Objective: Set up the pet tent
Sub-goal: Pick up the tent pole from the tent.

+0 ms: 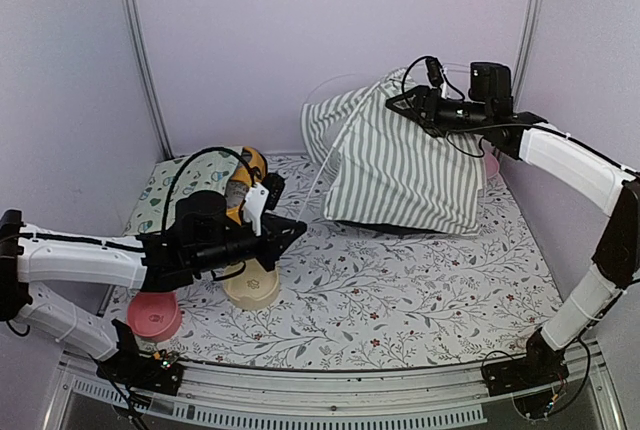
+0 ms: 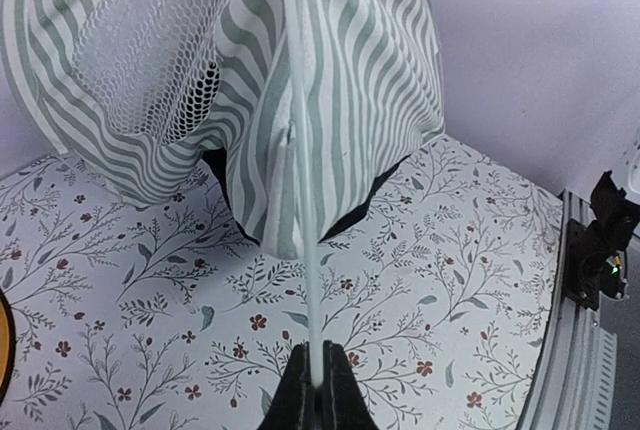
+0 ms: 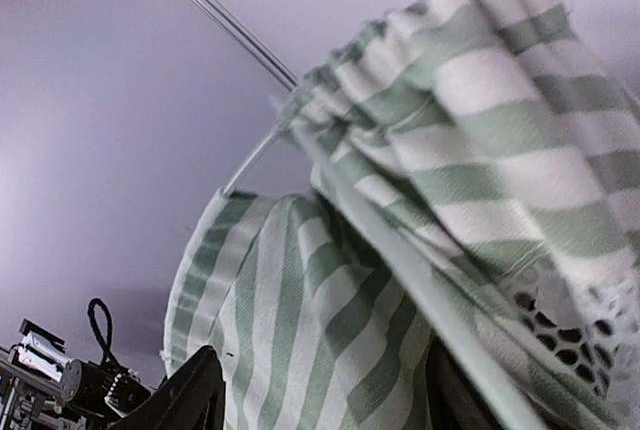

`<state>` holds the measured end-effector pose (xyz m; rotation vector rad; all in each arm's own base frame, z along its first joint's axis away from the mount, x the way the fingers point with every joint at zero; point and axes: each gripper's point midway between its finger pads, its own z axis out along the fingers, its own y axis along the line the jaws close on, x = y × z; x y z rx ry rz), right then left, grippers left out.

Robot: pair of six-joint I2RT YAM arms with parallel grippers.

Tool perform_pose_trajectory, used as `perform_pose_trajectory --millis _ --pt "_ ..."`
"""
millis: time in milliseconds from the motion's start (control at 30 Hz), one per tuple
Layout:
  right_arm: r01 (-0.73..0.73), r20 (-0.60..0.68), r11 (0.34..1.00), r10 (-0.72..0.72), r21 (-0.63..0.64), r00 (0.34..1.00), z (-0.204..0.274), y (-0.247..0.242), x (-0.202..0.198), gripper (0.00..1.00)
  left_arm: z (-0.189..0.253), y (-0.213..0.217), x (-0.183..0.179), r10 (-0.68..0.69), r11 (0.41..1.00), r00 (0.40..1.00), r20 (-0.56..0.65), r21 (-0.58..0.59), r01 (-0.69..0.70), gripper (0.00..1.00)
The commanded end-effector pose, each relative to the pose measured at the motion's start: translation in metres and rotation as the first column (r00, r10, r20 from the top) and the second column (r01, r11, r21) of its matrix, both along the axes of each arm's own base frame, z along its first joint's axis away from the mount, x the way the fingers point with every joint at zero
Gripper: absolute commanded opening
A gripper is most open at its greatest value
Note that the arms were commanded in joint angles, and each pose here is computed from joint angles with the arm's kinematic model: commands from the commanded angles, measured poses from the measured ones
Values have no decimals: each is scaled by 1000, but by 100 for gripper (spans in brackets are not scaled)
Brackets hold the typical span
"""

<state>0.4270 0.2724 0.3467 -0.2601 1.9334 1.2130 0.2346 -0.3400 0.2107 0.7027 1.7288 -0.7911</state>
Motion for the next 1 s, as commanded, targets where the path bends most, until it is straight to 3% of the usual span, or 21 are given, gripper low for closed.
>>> perform_pose_trajectory --millis 0,333,467,533,833,967 --pt "-4 146 1000 1 23 989 41 5 -42 72 42 -16 11 11 999 998 56 -44 -8 0" --pt "-153 82 987 149 43 985 1 46 -143 76 58 -35 19 -17 997 1000 23 -80 19 0" --pt "-84 63 996 85 -26 994 -20 54 -151 77 60 -40 20 -35 996 999 24 -81 37 0" --pt "-33 66 999 35 -33 997 -21 46 -149 86 60 -42 19 -44 996 999 25 -80 46 0" --pt "57 236 998 -55 -2 970 55 14 -159 100 62 -39 21 -38 998 999 30 -57 39 0" --pt "-107 239 994 101 14 966 56 37 -175 99 67 -39 21 -42 997 998 40 -61 44 0"
